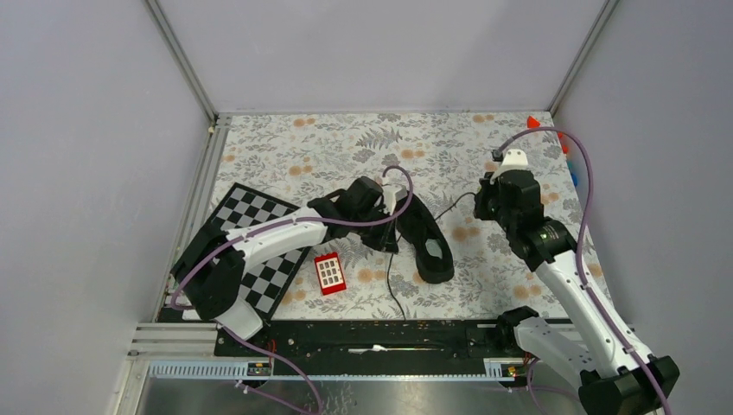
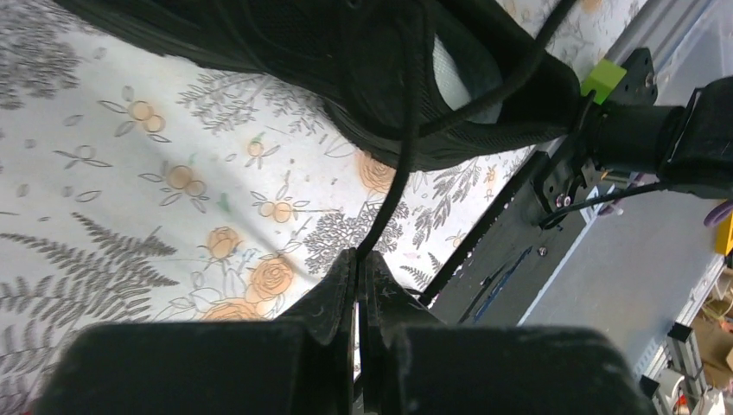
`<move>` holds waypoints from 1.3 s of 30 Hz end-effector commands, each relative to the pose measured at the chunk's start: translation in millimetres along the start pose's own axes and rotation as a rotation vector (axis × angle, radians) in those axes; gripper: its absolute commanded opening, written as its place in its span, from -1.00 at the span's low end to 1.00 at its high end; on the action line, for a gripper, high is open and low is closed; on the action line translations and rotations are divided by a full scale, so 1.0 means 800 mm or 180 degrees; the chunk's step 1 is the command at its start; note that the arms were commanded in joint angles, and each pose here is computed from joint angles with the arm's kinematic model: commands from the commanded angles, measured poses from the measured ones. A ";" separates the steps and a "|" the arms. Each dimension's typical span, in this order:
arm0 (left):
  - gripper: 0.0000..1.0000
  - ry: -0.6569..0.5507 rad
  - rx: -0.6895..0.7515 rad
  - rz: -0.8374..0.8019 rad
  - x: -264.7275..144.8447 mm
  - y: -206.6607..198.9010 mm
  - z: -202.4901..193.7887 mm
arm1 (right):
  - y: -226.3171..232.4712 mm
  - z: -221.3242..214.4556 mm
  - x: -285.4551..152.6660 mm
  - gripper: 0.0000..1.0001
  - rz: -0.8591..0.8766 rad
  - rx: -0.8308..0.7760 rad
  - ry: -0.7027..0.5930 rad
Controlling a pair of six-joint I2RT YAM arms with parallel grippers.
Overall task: Tie the shoes
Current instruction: Cross the shoelace with the shoelace.
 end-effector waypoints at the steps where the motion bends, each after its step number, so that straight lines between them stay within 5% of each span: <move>1: -1.00 -0.0150 0.0139 -0.0146 0.007 -0.026 0.019 | -0.036 -0.047 0.016 -1.00 -0.0513 0.0391 0.0501; 3: -1.00 -0.0129 0.0153 -0.0168 0.010 -0.032 0.019 | -0.043 -0.064 0.023 -0.95 -0.0624 0.0444 0.0773; 5: -1.00 -0.0130 0.0157 -0.0181 0.013 -0.036 0.021 | -0.044 -0.075 0.028 -0.38 -0.0644 0.0404 0.1068; 6: -1.00 -0.0137 0.0149 -0.0175 0.014 -0.038 0.024 | -0.044 -0.077 0.028 -0.27 -0.0644 0.0373 0.1186; 9: -1.00 -0.0181 0.0129 -0.0153 0.014 -0.041 0.030 | -0.041 -0.077 0.024 -0.18 -0.0528 0.0288 0.1238; 19: -1.00 -0.0244 0.0127 -0.0013 0.011 -0.039 0.038 | 0.027 -0.075 0.019 -0.20 0.1104 -0.0183 0.0406; 26: -1.00 -0.0254 0.0127 0.0014 0.010 -0.038 0.038 | 0.067 -0.107 0.031 -0.21 0.1379 -0.0705 0.0209; 31: -1.00 -0.0242 0.0145 -0.0016 0.016 -0.036 0.038 | 0.069 -0.134 0.050 -0.10 0.1432 -0.0616 -0.0152; 39: -1.00 -0.0223 0.0113 -0.0065 0.016 -0.028 0.042 | 0.073 -0.156 0.050 0.02 0.1511 -0.0729 -0.0051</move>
Point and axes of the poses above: each gripper's point midway between its finger pads, its own x axis out along the fingers, its own y axis along the line the jaws close on, z = x × y, the point moved 7 cm from there along -x, back along the fingers
